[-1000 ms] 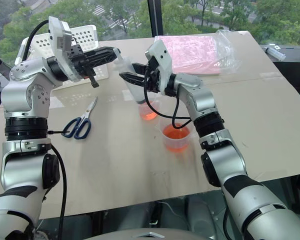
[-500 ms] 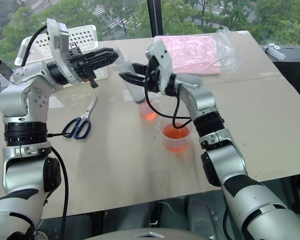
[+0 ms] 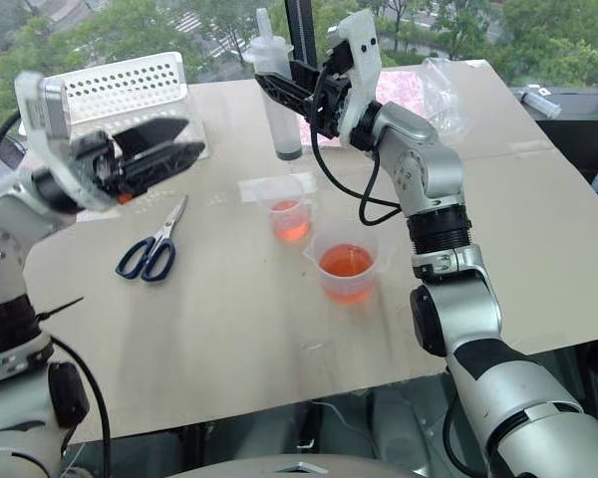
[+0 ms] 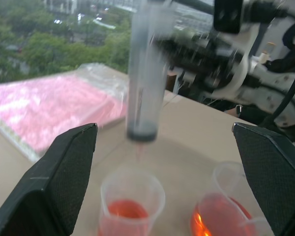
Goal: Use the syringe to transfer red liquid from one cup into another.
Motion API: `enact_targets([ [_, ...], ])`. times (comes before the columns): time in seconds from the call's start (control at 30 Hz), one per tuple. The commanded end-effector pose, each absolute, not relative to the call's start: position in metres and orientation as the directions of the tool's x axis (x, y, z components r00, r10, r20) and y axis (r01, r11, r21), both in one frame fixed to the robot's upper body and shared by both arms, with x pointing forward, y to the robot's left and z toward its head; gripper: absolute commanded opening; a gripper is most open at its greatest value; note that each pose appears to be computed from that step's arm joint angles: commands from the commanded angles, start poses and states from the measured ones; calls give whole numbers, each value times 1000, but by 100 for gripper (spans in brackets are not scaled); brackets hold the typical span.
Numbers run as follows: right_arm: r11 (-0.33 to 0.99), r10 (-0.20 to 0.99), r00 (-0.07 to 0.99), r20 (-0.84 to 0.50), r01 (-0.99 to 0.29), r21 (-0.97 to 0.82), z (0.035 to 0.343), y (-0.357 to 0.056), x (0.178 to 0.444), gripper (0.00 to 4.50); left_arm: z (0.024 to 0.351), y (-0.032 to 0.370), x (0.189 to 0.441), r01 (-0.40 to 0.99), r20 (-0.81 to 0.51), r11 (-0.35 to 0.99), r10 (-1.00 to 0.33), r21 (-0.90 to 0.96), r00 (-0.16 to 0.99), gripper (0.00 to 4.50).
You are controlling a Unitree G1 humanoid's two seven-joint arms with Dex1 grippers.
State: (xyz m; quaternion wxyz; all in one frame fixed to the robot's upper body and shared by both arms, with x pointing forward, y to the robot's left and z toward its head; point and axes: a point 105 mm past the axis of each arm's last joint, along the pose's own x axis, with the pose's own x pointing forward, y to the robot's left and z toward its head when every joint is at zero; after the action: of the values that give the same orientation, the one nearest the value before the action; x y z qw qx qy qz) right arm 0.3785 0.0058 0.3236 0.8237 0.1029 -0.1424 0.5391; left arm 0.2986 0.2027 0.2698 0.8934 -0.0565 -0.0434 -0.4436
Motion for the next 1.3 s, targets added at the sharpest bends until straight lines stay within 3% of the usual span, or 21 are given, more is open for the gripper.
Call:
enact_targets([
  [0.03, 344, 853, 317, 416, -939, 10, 347, 8, 358, 139, 282, 196, 287, 799, 157, 601, -792, 26, 590, 450],
  [0.23, 255, 890, 219, 400, -966, -38, 349, 25, 323, 139, 288, 174, 296, 807, 196, 587, -800, 59, 568, 450],
  [0.53, 240, 908, 200, 369, -969, -66, 341, 37, 308, 139, 310, 150, 317, 842, 288, 534, -820, 76, 495, 450],
  [0.67, 250, 909, 207, 361, -966, -74, 340, 35, 307, 139, 312, 146, 319, 860, 288, 500, -843, 107, 454, 338],
  [0.8, 221, 923, 181, 339, -972, -83, 337, 30, 304, 139, 313, 145, 320, 869, 290, 482, -853, 115, 434, 152],
  [0.9, 224, 932, 187, 309, -971, -86, 331, 27, 307, 139, 313, 144, 320, 873, 291, 475, -856, 116, 427, 151],
  [0.97, 221, 937, 186, 295, -971, -90, 328, 26, 307, 241, 311, 144, 320, 872, 286, 477, -855, 112, 432, 151],
  [1.13, 248, 938, 196, 284, -956, -158, 328, 3, 307, 450, 306, 154, 326, 857, 263, 512, -836, 60, 481, 150],
  [1.3, 249, 967, 209, 143, -889, -385, 316, -44, 296, 450, 302, 168, 327, 842, 213, 534, -817, -71, 536, 150],
])
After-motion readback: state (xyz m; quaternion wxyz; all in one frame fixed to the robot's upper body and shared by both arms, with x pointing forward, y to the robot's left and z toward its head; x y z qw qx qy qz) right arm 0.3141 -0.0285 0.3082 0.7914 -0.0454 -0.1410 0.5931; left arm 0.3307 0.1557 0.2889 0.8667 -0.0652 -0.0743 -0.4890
